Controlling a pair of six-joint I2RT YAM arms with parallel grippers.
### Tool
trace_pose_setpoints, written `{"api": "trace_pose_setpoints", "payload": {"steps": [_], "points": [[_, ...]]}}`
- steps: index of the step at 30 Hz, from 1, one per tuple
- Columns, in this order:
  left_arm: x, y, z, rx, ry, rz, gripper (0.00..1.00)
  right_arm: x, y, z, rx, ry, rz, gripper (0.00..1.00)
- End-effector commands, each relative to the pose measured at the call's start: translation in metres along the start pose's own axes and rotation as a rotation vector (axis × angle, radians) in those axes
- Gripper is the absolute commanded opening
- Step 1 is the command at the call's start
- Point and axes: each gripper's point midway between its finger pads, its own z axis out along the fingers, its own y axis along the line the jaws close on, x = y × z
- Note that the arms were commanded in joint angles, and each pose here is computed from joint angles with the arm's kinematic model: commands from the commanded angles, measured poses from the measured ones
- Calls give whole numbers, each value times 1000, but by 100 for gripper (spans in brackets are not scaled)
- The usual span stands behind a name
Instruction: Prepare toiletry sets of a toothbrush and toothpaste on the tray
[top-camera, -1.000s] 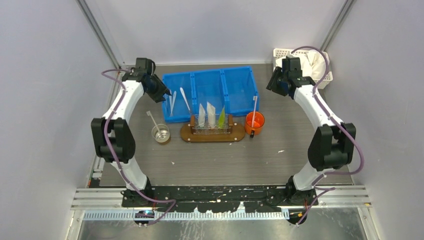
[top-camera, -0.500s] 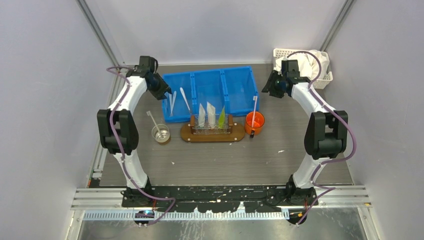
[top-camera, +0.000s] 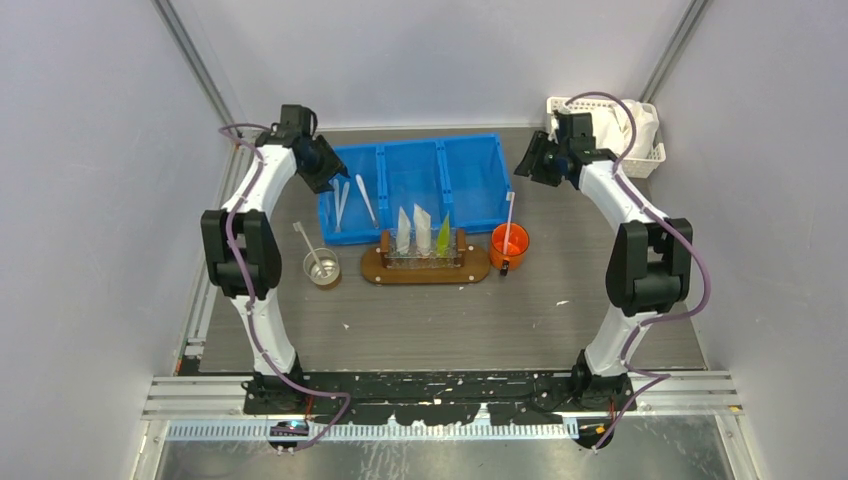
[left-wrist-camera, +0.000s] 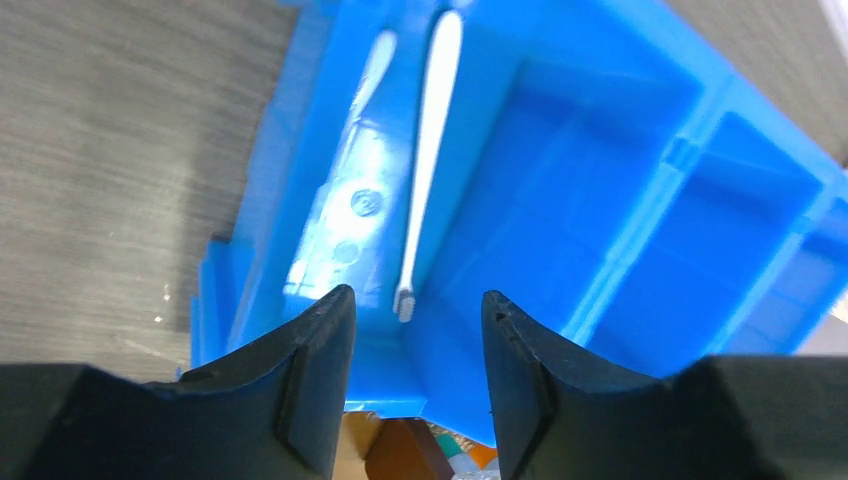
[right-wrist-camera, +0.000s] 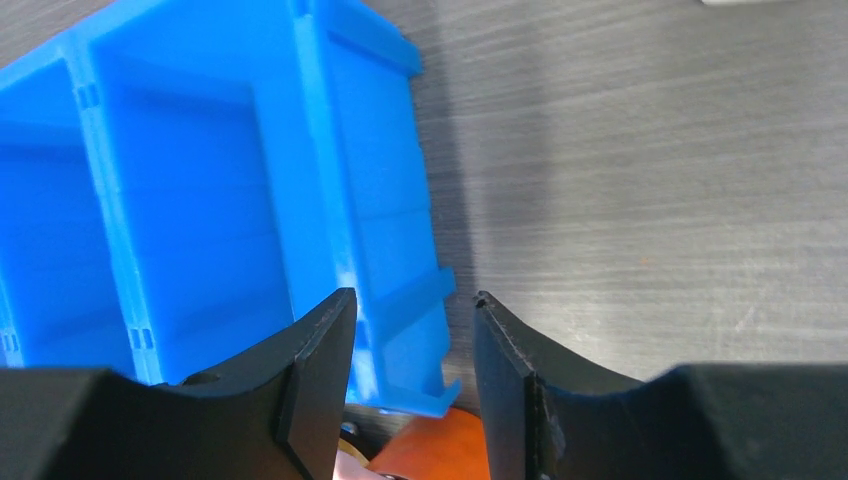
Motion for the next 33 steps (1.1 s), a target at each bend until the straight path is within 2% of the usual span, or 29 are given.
{"api": "trace_pose_setpoints", "payload": {"steps": [1, 8, 14, 19, 24, 33], "points": [[-25, -38, -26, 153, -61, 51, 52, -14, 36, 3, -63, -16, -124, 52], [-29, -56, -68, 245, -116, 98, 54, 6, 54, 22, -64, 65, -207, 52], [-28, -50, -98, 216, -147, 109, 54, 16, 38, 41, 90, 114, -250, 51], [-20, -47, -117, 229, -165, 116, 53, 16, 20, 55, 193, 135, -265, 39], [-16, -45, -131, 242, -187, 125, 53, 8, 23, 63, 194, 114, -259, 16], [-9, -39, -134, 240, -183, 128, 53, -19, 30, 65, 201, 23, -211, 11]]}}
